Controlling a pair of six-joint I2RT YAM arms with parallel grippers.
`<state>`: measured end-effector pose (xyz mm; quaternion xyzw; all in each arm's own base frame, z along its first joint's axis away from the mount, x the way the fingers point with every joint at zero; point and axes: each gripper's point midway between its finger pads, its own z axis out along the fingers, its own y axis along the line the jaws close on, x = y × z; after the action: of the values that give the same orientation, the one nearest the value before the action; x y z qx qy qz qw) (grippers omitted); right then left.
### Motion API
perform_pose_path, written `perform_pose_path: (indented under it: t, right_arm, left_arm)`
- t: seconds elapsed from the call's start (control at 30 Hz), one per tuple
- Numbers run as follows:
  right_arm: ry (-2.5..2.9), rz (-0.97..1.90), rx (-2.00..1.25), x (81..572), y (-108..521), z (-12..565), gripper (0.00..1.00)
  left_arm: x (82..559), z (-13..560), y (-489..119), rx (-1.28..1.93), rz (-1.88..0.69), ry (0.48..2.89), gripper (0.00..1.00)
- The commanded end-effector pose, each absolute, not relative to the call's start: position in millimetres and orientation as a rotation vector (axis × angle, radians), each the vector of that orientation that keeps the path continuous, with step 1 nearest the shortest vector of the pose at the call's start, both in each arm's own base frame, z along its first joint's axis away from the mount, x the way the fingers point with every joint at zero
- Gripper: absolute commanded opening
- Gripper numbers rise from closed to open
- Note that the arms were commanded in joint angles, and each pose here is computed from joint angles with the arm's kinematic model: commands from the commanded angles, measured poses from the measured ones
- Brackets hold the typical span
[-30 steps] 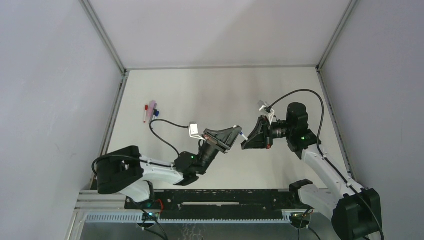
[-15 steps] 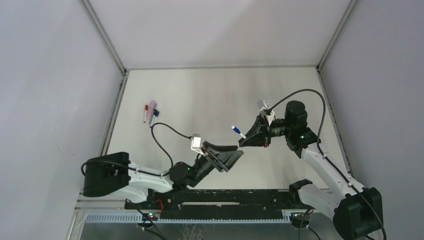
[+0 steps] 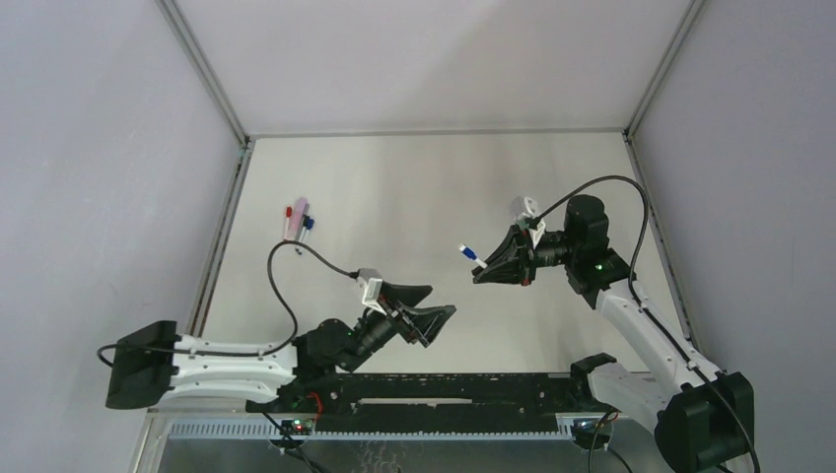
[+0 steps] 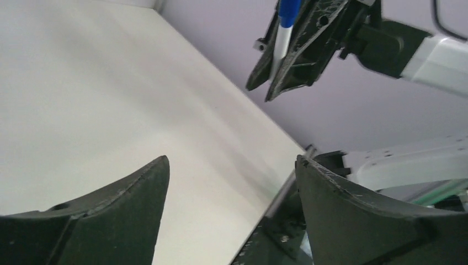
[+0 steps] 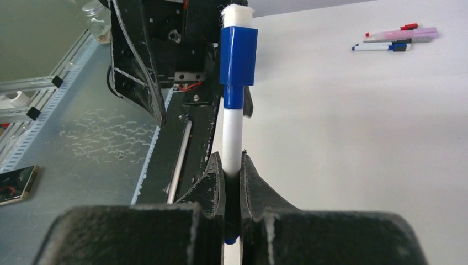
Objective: Insert the pens into the pen caps
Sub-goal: Press the pen cap onto the pen, then place the pen at the center of the board.
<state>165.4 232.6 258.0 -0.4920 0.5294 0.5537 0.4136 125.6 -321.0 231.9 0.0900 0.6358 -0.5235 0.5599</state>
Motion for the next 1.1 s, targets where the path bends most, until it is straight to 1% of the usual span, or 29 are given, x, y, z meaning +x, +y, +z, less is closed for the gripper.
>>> perform_pose_path:
  t: [0.0,0.07,0.3,0.43,0.6,0.7,0.93,1.07]
  right_arm:
    - [1.283,1.297,-1.256,176,229,264,0.0]
    - [1.285,1.267,-1.252,182,228,262,0.01]
    - [1.362,1.202,-1.234,196,224,240,0.06]
    - [1.461,1.135,-1.181,216,222,223,0.13]
    - [1.67,1.0,-1.022,261,215,192,0.13]
    - [1.783,0.927,-0.916,283,208,173,0.13]
    - [1.986,0.776,-0.714,325,193,134,0.14]
    - [2.113,0.724,-0.617,337,185,115,0.15]
  left_arm:
    - [147,209,-290,0.324,-0.91,1.557,0.89]
    - [156,211,-275,0.308,-0.841,1.544,0.94]
    - [182,213,-232,0.217,-0.775,1.503,0.96]
    - [197,203,-208,0.142,-0.708,1.51,1.0]
    - [226,179,-176,0.032,-0.565,1.579,1.0]
    - [237,164,-168,-0.008,-0.526,1.616,1.0]
    - [242,144,-165,-0.061,-0.537,1.647,1.0]
    - [243,137,-156,-0.128,-0.529,1.649,1.0]
